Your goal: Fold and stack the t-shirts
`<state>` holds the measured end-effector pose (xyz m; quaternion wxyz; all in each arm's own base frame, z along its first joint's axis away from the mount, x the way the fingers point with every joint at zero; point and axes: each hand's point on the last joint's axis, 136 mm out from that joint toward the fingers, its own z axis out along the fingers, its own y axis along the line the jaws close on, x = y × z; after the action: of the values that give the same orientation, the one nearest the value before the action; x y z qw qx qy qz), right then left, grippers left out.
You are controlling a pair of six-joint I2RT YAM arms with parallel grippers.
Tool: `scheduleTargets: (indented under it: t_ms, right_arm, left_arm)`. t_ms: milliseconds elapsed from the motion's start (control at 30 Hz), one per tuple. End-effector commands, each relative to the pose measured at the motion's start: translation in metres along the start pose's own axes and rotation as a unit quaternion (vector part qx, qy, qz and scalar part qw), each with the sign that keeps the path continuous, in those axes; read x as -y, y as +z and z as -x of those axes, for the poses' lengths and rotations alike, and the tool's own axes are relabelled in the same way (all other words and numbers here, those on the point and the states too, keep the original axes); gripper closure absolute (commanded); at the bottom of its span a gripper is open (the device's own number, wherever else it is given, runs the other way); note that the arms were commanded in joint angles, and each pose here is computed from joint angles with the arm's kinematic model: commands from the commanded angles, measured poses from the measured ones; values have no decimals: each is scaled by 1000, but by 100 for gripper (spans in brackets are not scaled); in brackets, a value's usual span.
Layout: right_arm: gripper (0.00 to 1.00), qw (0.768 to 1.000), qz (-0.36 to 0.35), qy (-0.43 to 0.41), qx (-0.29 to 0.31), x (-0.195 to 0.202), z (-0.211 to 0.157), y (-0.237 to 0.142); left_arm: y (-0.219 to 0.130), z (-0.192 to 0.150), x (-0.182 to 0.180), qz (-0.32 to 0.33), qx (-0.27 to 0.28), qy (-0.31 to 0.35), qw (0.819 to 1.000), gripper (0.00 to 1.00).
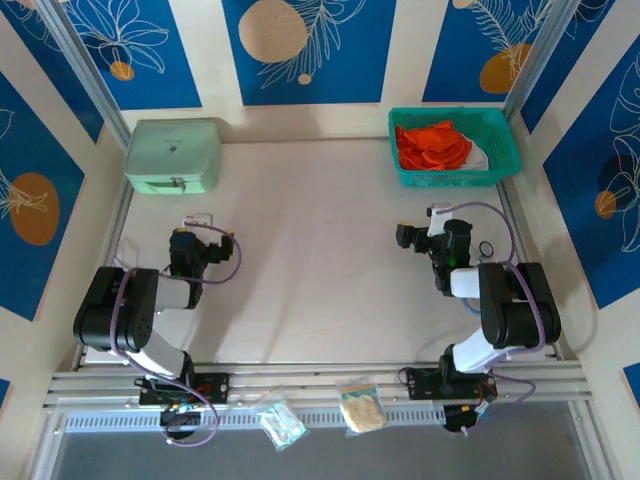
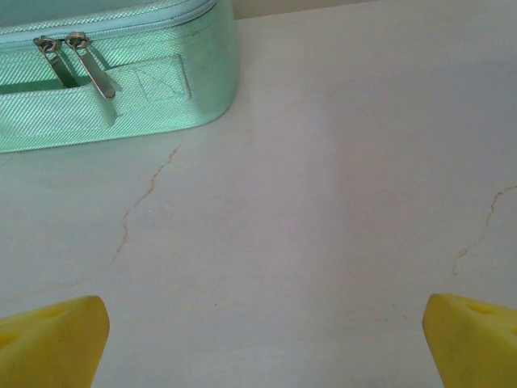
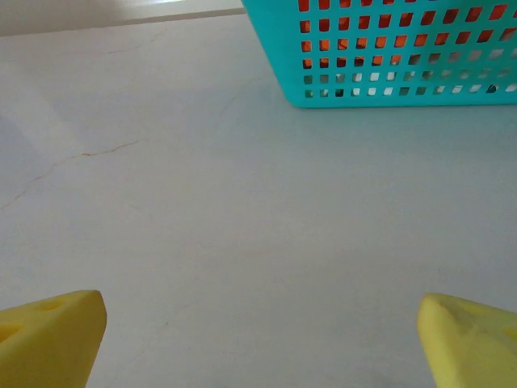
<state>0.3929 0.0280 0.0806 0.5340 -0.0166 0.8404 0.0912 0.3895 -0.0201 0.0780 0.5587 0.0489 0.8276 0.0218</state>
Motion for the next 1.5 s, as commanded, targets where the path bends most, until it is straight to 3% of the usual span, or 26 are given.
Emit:
scheduleTargets:
  t_ms: [0, 967, 1100, 1267, 1467]
  right_arm:
    - [1, 1000, 0, 0, 21, -2, 13, -2]
    - [1, 1000, 0, 0, 21, -2, 14, -2]
    - [1, 1000, 0, -2, 24, -3, 17, -4]
    - [1, 999, -45, 26, -14, 3, 50, -26]
    - [1, 991, -80, 87, -56, 7, 82, -50]
  left_arm:
    - [1, 15, 3, -8, 25, -1, 1000, 1]
    - [2, 15, 3, -8, 24, -2, 1000, 1]
    - [0, 17, -6, 20, 28, -11, 999, 1]
    - [-21, 49, -25, 67, 19, -23, 997, 1]
    - [-60, 108, -37, 86, -25, -111, 990, 1]
